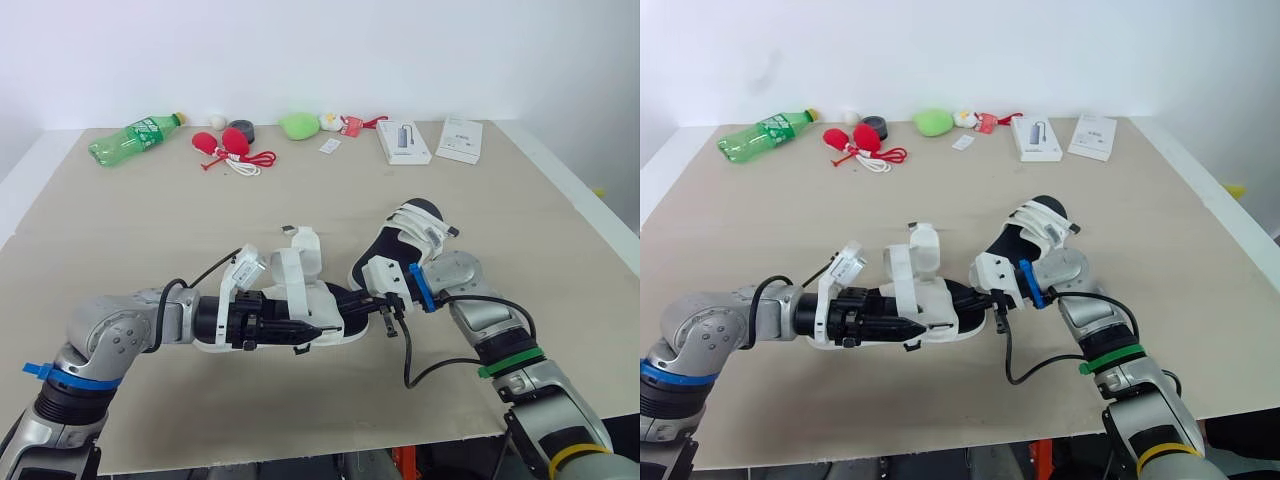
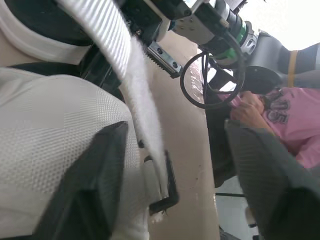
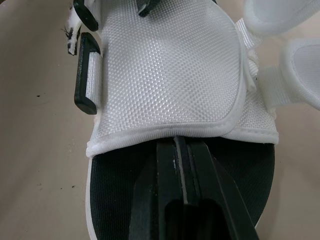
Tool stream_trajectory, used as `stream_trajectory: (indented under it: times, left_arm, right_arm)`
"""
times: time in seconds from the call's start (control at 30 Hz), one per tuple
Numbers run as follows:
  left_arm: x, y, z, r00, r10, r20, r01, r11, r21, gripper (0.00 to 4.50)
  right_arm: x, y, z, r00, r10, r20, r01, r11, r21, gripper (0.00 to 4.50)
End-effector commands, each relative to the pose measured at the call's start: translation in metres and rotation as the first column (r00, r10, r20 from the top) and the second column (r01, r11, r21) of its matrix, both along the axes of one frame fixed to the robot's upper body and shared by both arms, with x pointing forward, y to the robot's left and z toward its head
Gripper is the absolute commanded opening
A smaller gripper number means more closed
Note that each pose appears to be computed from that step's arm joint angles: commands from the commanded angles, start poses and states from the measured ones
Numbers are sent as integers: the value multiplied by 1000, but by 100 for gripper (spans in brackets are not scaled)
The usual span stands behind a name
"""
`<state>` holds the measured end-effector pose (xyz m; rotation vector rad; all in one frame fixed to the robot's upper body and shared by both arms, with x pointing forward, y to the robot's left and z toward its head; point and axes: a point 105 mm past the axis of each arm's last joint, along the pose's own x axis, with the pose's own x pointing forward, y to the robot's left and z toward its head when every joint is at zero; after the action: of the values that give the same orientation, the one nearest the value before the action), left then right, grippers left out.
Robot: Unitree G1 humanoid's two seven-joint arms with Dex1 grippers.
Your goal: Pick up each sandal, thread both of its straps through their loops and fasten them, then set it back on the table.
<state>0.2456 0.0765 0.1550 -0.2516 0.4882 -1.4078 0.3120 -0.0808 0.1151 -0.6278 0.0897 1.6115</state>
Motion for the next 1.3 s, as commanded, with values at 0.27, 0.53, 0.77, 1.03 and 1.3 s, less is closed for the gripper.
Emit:
stream_trajectory:
  times: [0.27,0.53,0.77,1.03,1.3]
  left_arm:
    - [41,21,32,970,163,180,-159,987,-33,300]
    - [33,15,31,977,114,183,-108,993,-42,121]
    - [18,10,11,986,56,154,-57,998,5,7]
    - [0,1,2,991,14,129,-15,1000,5,7]
    - [-6,4,7,987,-24,157,18,999,39,170]
  right_arm:
    - [1,-4,-9,1000,-12,-9,12,999,-49,0]
    - [1,-6,-10,1000,-12,-11,12,998,-54,0]
    - [0,-5,-11,1000,-12,-13,12,998,-56,0]
    - [0,-5,-12,1000,-11,-15,10,998,-57,0]
    - [0,-4,-13,1000,0,-11,-1,998,-63,0]
